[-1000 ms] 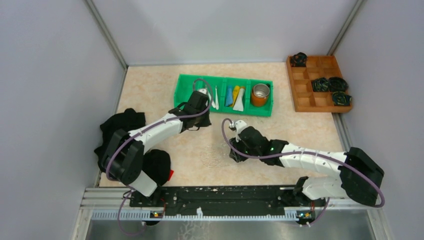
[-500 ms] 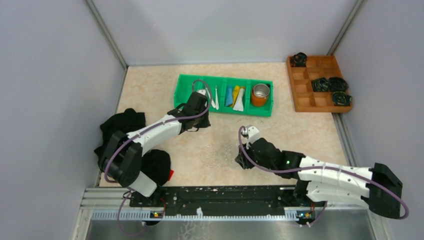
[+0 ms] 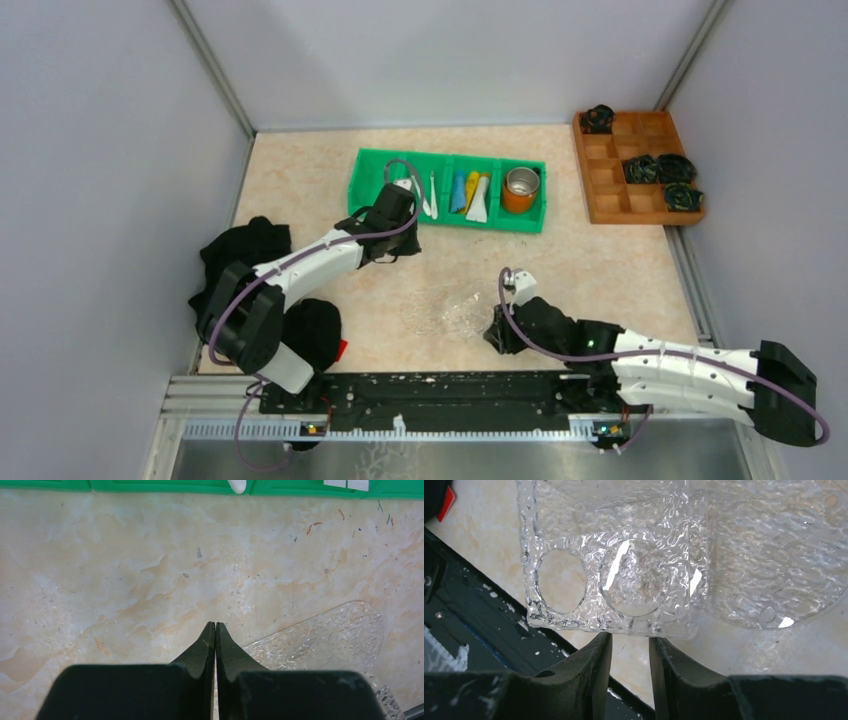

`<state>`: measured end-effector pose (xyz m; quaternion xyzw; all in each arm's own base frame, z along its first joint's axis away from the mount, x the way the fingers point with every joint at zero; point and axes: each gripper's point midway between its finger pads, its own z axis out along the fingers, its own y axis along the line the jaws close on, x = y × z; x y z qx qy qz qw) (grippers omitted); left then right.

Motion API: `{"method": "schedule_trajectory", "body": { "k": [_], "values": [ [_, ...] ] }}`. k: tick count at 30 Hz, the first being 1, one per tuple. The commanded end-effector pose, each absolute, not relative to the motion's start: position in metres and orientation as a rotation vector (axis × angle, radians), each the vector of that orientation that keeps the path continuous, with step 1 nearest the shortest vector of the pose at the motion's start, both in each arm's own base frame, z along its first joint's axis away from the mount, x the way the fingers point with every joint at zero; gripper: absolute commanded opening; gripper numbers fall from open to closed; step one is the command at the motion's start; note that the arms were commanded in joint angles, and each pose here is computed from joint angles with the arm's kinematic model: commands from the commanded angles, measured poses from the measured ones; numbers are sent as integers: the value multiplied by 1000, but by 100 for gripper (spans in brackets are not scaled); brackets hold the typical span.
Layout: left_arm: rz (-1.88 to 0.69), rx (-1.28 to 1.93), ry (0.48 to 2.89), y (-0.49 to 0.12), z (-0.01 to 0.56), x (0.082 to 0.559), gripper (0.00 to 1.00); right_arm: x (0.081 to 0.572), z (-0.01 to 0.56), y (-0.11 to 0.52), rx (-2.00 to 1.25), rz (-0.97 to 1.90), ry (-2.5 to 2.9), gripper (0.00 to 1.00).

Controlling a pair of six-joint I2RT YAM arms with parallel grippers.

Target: Prepare toiletry sets of a toothbrush and toothpaste on the tray

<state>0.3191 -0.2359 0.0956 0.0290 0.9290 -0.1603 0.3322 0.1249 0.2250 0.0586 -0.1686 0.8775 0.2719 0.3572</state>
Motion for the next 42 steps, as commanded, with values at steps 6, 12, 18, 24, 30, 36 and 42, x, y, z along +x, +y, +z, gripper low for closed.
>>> {"method": "schedule_trajectory", "body": {
  "k": [6,12,18,24,30,36,42],
  "values": [
    [-429,91,2436,-236,94,313,4,113,73,221,-338,783,2251,32],
    [-516,103,2466,-241,97,294,4,133,129,212,-292,696,2141,33],
    [-686,99,2507,-239,95,240,7,159,164,195,-215,429,2152,35],
    [-769,78,2530,-233,91,209,5,174,171,164,-72,202,2151,38],
    [-803,39,2524,-226,93,188,8,196,174,141,-35,61,2123,44],
    [-835,38,2542,-228,89,178,15,214,167,130,16,65,2138,44],
    [-859,62,2543,-236,85,175,31,230,152,124,55,40,2165,45]
  ]
}}
